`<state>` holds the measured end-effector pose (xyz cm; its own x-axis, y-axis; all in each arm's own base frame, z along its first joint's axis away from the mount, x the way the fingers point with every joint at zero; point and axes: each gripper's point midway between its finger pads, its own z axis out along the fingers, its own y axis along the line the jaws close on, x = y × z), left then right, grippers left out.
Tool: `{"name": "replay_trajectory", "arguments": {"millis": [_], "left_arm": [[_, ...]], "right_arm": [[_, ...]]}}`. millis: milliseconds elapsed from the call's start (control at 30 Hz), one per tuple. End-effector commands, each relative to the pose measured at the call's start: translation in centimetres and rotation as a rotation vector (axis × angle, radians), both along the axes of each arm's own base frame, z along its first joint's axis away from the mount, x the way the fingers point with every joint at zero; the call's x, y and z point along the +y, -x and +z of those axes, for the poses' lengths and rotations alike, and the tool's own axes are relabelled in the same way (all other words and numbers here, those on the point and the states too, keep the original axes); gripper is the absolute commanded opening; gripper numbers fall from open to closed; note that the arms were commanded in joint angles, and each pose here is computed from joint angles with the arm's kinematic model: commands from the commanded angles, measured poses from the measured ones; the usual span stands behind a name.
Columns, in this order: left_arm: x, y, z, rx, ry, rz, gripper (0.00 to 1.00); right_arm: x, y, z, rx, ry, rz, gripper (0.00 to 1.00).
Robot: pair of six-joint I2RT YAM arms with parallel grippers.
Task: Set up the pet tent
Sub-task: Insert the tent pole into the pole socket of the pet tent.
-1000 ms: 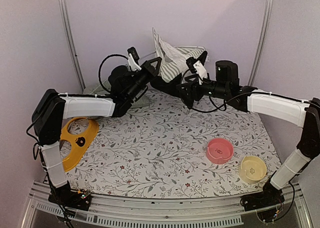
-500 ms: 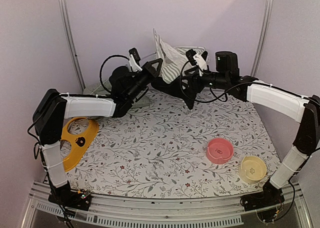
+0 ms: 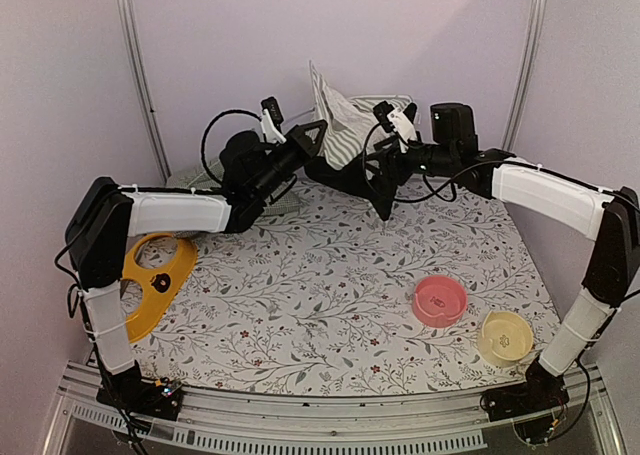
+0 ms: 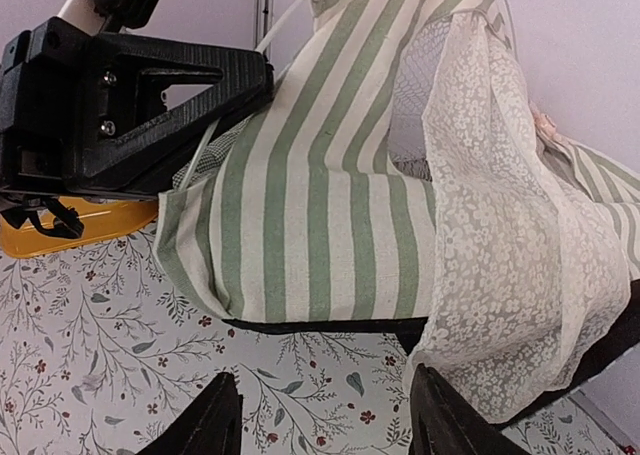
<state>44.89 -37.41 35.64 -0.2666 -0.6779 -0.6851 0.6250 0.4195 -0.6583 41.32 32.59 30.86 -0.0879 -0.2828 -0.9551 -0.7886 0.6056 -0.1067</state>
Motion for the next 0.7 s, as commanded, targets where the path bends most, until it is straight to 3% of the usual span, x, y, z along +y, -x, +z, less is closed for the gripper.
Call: {"name": "replay_trajectory", "arguments": {"millis": [0, 367, 500, 667], "left_arm": [[0.6, -0.1, 1.8, -0.042, 0.015, 0.001, 0.00], [-0.2, 1.0, 1.8, -0.058, 0.031, -0.068, 0.00], [0.1, 1.2, 1.8, -0.054, 0.028, -0.070, 0.00], [0.6, 1.3, 2.1, -0.052, 0.036, -0.050, 0.00]], "right_arm": [[1.2, -1.0, 0.4, -0.075, 0.042, 0.059, 0.57], [3.0, -0.6, 0.7, -0.397, 0.143, 0.121, 0.58], [3.7, 0.3, 0.8, -0.534, 0.181, 0.225, 0.60], [4.2, 2.6, 2.5, -0.545, 0.114, 0.295, 0.59]]}}
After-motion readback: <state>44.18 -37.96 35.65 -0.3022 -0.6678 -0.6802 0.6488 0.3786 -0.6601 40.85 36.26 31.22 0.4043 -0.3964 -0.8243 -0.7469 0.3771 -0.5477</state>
